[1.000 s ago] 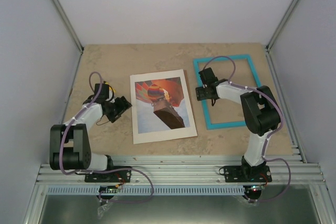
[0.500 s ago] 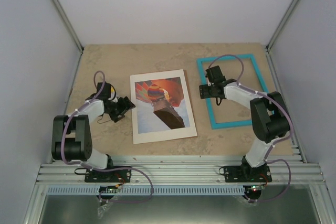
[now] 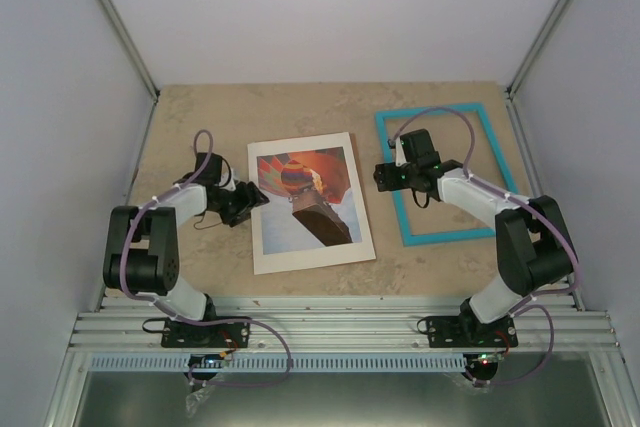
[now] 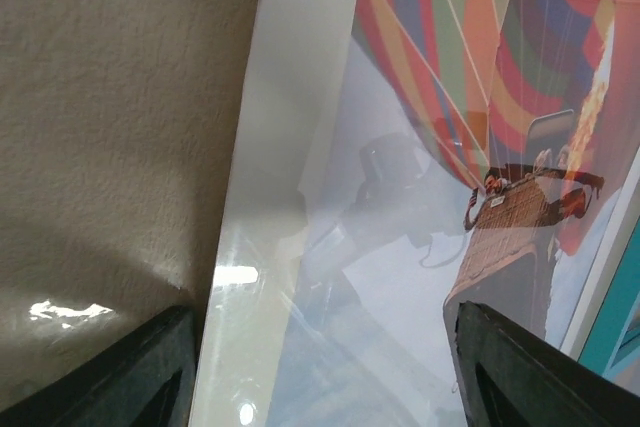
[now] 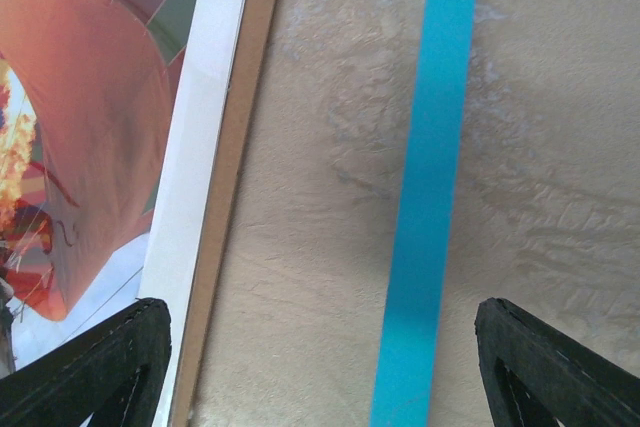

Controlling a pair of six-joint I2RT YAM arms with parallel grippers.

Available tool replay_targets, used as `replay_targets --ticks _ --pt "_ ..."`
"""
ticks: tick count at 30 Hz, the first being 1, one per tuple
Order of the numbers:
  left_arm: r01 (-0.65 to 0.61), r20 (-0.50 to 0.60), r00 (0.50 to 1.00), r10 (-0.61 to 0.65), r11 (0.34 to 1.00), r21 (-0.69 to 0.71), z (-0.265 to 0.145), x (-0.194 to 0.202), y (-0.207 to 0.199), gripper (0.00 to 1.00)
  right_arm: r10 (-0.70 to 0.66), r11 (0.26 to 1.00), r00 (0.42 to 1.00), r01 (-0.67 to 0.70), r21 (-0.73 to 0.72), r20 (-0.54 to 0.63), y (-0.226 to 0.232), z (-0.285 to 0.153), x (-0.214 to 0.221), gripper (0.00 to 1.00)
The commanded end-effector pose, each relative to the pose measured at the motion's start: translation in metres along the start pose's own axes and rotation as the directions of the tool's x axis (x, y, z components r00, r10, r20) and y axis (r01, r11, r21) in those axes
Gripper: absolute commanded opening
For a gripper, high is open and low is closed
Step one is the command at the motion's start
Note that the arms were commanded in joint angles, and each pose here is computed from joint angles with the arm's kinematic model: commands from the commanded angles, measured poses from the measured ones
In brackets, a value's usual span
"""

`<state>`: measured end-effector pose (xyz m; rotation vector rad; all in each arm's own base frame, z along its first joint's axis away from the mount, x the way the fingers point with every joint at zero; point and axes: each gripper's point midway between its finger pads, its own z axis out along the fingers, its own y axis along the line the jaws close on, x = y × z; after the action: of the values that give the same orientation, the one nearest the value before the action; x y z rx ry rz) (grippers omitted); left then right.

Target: Take the photo out of the frame

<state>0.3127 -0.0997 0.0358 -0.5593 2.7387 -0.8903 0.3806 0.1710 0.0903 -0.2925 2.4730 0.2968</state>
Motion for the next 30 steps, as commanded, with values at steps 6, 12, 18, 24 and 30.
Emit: replay_targets --ticks 6,12,18,24,30 --pt "-0.028 -0.012 1.000 0.029 0.999 0.035 -0.002 0.005 -0.012 0.65 -0.013 0.996 0.999 0.017 -0.083 0.040 0.017 -0.006 -0.008 0.84" --pt "-0.045 0.009 0.999 0.044 0.997 0.059 -0.009 0.004 -0.023 0.58 -0.006 0.994 0.999 0.010 -0.106 0.041 0.021 -0.006 -0.008 0.84" --pt "-0.050 0.016 0.999 0.049 0.995 0.082 -0.013 0.004 -0.032 0.57 -0.007 0.992 0.999 0.011 -0.124 0.035 0.025 -0.005 -0.007 0.84" --pt "-0.052 0.017 0.999 0.050 0.994 0.096 -0.015 0.006 -0.040 0.55 -0.013 0.986 1.000 0.017 -0.164 0.026 0.034 -0.007 -0.005 0.84" --pt "-0.055 0.015 0.998 0.054 0.992 0.109 -0.015 0.010 -0.045 0.55 -0.016 0.978 1.000 0.015 -0.207 -0.003 0.043 -0.004 0.006 0.84"
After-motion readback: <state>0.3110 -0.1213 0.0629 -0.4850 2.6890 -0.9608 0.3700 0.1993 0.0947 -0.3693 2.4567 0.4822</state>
